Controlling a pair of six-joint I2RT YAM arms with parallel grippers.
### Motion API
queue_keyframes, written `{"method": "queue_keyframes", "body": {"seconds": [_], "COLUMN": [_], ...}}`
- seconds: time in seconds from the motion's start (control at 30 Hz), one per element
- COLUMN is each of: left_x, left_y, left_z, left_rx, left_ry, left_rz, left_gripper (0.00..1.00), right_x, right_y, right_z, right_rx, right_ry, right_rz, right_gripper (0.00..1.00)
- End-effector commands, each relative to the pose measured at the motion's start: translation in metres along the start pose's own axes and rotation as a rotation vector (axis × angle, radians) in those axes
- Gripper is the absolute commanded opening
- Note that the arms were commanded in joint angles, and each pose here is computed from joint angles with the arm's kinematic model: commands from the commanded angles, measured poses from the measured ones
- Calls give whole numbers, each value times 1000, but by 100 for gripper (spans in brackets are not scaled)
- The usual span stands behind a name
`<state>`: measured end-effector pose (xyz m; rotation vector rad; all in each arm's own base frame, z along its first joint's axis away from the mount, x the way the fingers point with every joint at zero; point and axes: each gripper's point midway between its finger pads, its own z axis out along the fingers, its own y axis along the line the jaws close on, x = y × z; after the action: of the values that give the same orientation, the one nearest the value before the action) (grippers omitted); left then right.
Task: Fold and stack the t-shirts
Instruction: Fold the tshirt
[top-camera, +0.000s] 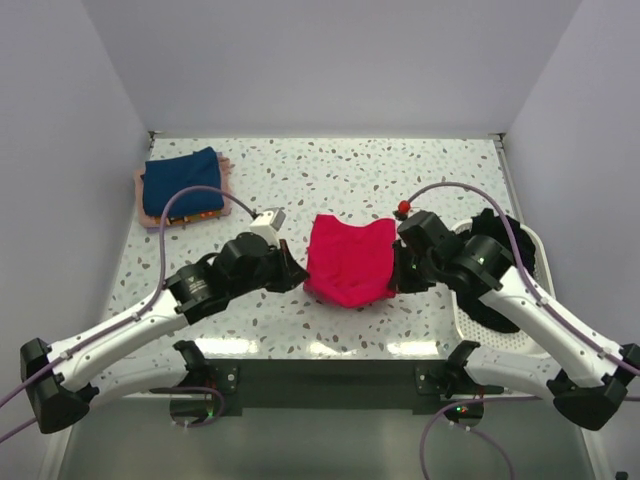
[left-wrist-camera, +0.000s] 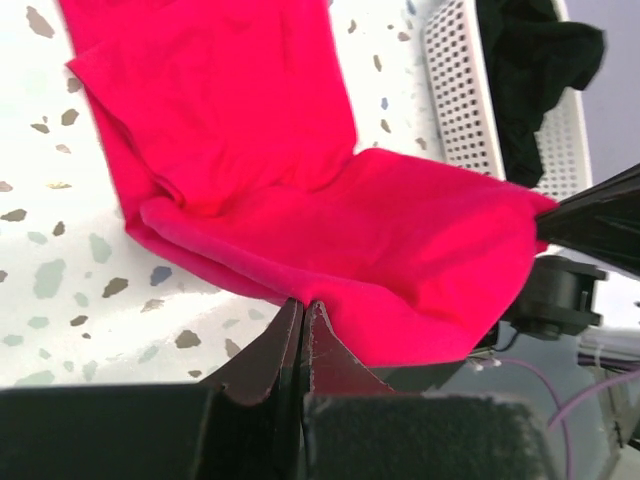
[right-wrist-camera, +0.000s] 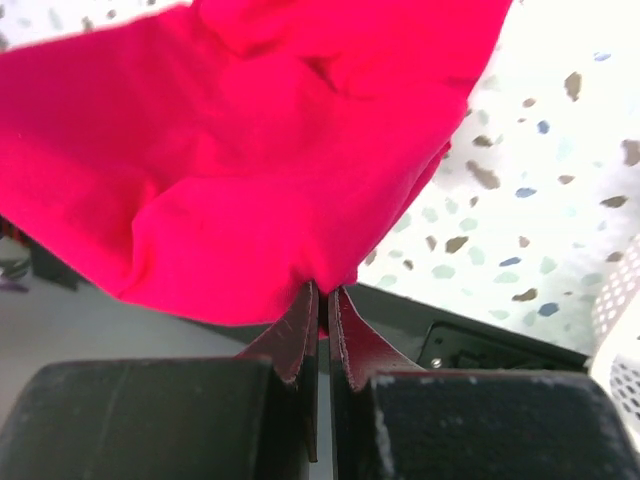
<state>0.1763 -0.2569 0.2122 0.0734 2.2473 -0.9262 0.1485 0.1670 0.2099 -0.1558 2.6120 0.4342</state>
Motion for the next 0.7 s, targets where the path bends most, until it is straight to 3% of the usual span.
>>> {"method": "queue_keyframes", "body": {"seconds": [0.0, 0.23, 0.47, 0.67], "left_x": [-29, -61, -84, -105], "left_y": [-4, 9, 5, 27], "left_z": [6, 34, 60, 81], "left_rx": [-15, 15, 19, -18], "left_ry": [-93, -122, -109, -119], "left_rz": [38, 45, 116, 121], "left_gripper": [0, 0, 0, 0], "right_x": [-34, -83, -118, -143], "right_y": [-11, -29, -42, -52], "right_z": [6, 18, 37, 57], "right_rx": [87, 107, 157, 157], "right_ry": [-100, -171, -171, -171], "right_rz": [-35, -11, -42, -33], "right_gripper": [0, 0, 0, 0]}}
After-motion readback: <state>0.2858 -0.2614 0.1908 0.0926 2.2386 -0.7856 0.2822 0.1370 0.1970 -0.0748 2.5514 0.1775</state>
